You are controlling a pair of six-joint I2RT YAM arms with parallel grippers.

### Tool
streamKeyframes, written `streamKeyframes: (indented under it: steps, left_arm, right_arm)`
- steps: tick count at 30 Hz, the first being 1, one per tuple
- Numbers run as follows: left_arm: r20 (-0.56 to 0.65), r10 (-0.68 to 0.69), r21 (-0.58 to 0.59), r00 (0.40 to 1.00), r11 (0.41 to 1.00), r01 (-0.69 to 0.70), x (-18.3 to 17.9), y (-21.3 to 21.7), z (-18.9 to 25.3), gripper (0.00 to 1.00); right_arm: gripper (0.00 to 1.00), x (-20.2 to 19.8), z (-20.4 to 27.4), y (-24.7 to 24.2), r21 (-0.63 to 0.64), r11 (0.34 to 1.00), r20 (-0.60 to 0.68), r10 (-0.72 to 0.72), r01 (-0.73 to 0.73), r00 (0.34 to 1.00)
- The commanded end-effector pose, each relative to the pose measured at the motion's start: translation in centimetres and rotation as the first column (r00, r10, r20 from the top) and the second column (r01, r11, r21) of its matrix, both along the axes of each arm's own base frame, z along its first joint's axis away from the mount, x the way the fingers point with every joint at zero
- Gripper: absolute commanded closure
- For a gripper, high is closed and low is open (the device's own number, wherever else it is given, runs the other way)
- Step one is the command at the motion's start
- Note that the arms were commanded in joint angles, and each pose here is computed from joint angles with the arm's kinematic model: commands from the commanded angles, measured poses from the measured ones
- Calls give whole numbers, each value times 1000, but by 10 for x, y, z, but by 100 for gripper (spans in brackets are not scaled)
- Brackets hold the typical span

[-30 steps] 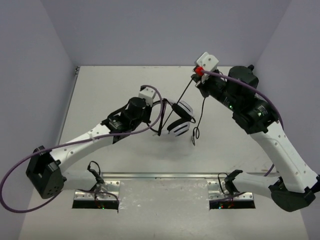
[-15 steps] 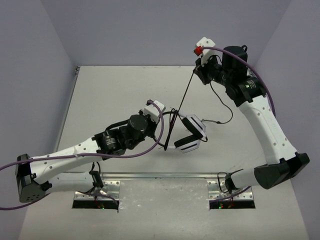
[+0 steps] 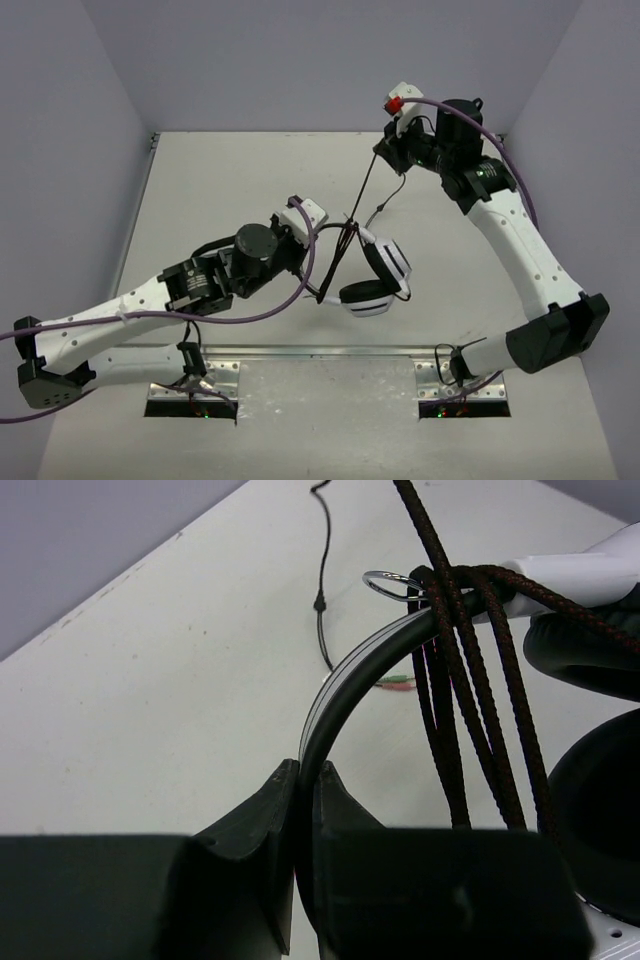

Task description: Wrap the headphones

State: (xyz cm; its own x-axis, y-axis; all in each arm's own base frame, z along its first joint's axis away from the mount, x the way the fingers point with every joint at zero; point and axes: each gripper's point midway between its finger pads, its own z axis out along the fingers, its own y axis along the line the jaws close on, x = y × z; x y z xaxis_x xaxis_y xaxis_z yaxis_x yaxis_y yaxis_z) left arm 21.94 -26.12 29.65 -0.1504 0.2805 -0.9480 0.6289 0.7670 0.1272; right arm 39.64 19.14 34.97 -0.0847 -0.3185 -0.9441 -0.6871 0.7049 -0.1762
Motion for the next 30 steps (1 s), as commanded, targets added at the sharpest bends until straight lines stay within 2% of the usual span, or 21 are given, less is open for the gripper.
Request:
streamKeyframes:
  steps: [1,6,9,10,11,12,13,14,15,18,20,21,22,23,25,28,30]
  left_arm:
    - [103,-140,-181,985,971,156,-30,-4,72,100]
    - [223,-55,-371,973,919,136,-35,25,146,100]
    - [271,-24,-467,962,871,153,-39,33,190,100]
    - [287,-8,-503,958,850,158,-38,33,207,100]
    - [288,10,-523,958,839,149,-36,33,215,100]
    - [292,19,-540,956,828,149,-35,32,222,100]
    - [308,48,-582,950,799,149,-34,37,242,100]
    - [296,62,-597,953,791,134,-29,31,245,100]
    - [295,74,-613,953,779,129,-27,29,252,100]
    - [290,168,-715,942,693,96,-19,37,286,100]
    - [231,229,-776,946,629,37,-10,41,298,100]
    - [212,251,-792,945,611,15,-7,44,303,100]
    - [171,310,-821,935,569,-39,-2,56,312,100]
    - [145,332,-825,932,560,-71,4,53,310,100]
    - [84,417,-846,905,509,-156,13,66,311,99]
    - [58,496,-850,866,480,-218,21,76,311,100]
    - [59,556,-836,829,481,-263,25,85,313,100]
  right_arm:
    - [99,25,8,-8,76,995,72,-63,57,995]
    - [99,7,-37,5,160,987,-23,2,2,1000]
    - [99,-14,-52,24,280,957,-90,107,-78,990]
    - [98,-18,-45,31,322,939,-52,145,-121,988]
    - [98,-28,-64,36,355,924,-86,183,-142,979]
    - [98,-43,-67,48,442,880,-133,254,-172,958]
    - [99,-47,-58,57,488,842,-75,302,-229,950]
    - [98,-63,-70,71,536,806,-138,378,-252,916]
    - [98,-65,-81,81,545,797,-165,405,-259,899]
    - [99,-87,-93,117,542,777,-162,471,-321,867]
    - [98,-102,-99,134,571,746,-175,520,-344,836]
    - [98,-106,-100,137,589,730,-172,533,-347,828]
    - [98,-111,-89,138,612,690,-105,556,-387,824]
    - [98,-117,-99,138,647,674,-147,569,-357,809]
    - [98,-130,-99,136,677,633,-109,591,-376,800]
    - [98,-146,-98,135,704,590,-82,620,-395,780]
    - [98,-162,-101,135,705,579,-76,636,-410,768]
